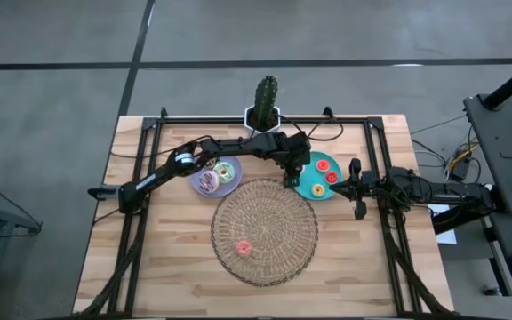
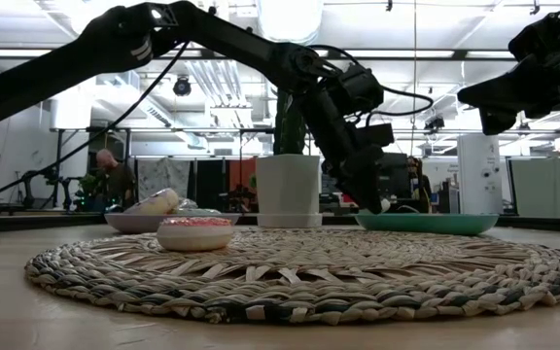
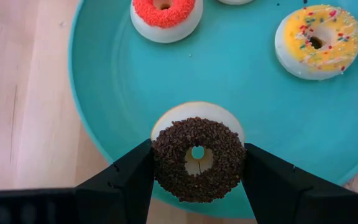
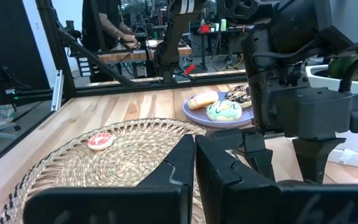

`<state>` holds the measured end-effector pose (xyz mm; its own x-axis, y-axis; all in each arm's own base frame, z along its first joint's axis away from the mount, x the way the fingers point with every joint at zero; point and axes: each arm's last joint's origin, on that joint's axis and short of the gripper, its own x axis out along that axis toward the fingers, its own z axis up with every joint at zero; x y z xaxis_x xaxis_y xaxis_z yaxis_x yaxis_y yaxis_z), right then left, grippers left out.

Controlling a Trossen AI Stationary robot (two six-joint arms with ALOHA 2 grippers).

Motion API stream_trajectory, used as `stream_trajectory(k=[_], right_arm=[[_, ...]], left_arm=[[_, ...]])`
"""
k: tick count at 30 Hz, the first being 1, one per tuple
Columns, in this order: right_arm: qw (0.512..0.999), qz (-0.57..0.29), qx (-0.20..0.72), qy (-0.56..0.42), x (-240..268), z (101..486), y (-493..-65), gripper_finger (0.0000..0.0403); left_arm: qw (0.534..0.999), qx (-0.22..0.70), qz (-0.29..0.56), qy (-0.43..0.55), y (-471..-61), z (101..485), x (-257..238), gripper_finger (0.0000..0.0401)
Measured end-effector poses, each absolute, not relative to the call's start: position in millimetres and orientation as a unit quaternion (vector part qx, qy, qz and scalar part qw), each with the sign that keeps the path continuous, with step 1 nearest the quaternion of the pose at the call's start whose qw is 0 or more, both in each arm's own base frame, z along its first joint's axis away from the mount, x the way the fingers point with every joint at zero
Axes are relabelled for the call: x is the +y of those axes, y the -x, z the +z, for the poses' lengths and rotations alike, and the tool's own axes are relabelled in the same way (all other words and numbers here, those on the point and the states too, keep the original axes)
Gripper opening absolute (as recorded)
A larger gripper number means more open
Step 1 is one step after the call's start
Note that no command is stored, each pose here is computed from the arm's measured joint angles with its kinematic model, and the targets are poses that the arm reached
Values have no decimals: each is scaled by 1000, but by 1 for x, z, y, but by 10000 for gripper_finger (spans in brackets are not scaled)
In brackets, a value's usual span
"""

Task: Pick & Place donuts
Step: Put the small brown donut on the blue plate

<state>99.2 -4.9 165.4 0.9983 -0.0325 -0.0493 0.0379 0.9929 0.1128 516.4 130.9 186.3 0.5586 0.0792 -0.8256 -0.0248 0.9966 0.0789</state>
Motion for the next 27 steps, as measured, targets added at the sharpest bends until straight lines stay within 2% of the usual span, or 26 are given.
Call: stream_trajectory(k=[27], right_arm=[[998, -18, 24, -57, -5, 165, -99, 9]], left_arm=[[879, 476, 29, -25, -515, 186, 131, 195]])
